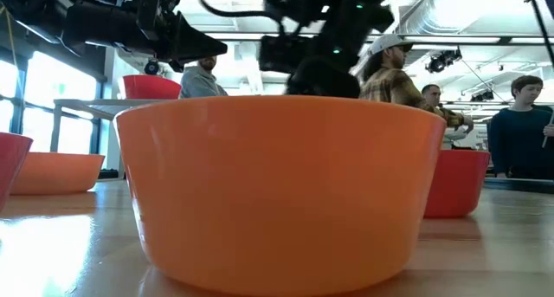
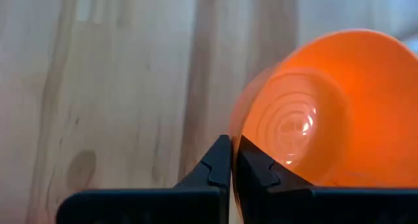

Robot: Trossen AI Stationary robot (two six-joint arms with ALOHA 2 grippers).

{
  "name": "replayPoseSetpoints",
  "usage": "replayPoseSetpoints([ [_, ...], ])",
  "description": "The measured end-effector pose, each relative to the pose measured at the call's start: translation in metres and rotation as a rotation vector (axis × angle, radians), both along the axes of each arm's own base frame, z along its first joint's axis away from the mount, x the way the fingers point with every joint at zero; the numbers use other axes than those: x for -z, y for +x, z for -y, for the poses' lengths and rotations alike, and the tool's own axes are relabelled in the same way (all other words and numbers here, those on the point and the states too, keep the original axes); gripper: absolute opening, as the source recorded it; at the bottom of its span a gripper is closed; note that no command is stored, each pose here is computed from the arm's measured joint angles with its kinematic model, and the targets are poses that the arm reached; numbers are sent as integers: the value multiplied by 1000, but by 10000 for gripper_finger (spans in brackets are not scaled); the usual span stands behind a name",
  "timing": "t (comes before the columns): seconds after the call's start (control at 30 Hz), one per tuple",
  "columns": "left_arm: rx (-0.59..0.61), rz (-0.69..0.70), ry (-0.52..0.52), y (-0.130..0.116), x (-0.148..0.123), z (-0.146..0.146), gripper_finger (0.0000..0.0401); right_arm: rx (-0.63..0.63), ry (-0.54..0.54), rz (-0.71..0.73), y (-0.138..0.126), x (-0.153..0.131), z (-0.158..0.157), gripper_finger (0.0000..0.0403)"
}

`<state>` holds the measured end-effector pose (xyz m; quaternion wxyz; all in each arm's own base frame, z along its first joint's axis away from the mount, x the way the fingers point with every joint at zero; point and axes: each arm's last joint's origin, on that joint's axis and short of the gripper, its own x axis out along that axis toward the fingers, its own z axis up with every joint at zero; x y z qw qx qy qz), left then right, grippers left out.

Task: Pick & Place Mini bowls
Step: Put the orange bowl on the shelf

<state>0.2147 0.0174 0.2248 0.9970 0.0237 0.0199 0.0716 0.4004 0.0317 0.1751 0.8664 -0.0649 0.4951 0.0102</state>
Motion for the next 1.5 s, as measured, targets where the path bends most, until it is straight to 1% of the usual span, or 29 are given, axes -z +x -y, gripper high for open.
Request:
replayPoseSetpoints([
  [0.13, 0, -6, 0, 0, 1, 0, 1, -93, -43, -52, 10, 9, -8, 2],
  [0.23, 0, -6, 0, 0, 1, 0, 1, -105, -52, -58, 11, 9, -9, 7],
  [0.5, 1, -6, 0, 0, 1, 0, 1, -116, -70, -55, 11, 7, -9, 55],
  [0.57, 1, -6, 0, 0, 1, 0, 1, -122, -77, -51, 8, 1, -8, 68],
  [0.67, -4, -14, -1, 0, 1, 0, 1, -122, -93, -18, 0, -24, -7, 72],
  [0.77, -17, -24, -3, 0, 2, 0, 1, -118, -83, 57, -14, -46, -2, 50],
  [0.83, -19, -28, -4, 0, 3, -1, 1, -103, -78, 113, -29, -47, 4, 24],
  [0.9, -10, -28, -5, 0, 3, 0, 1, -79, -61, 182, -47, -41, 11, 7],
  [1.07, 11, -31, -6, 0, 2, 0, 0, 11, -8, 418, -91, -28, 28, 13],
  [1.2, 12, -69, -8, 5, -7, 0, 0, 54, -18, 547, -122, -19, 37, 2],
  [1.33, 39, -196, -20, 13, -23, 2, 0, 90, -37, 643, -147, -16, 43, 6],
  [1.43, 62, -307, -23, 24, -34, 9, 2, 97, -39, 679, -161, -10, 44, 2],
  [1.5, 78, -401, -21, 30, -36, 15, 7, 97, -44, 700, -168, -7, 44, 1],
])
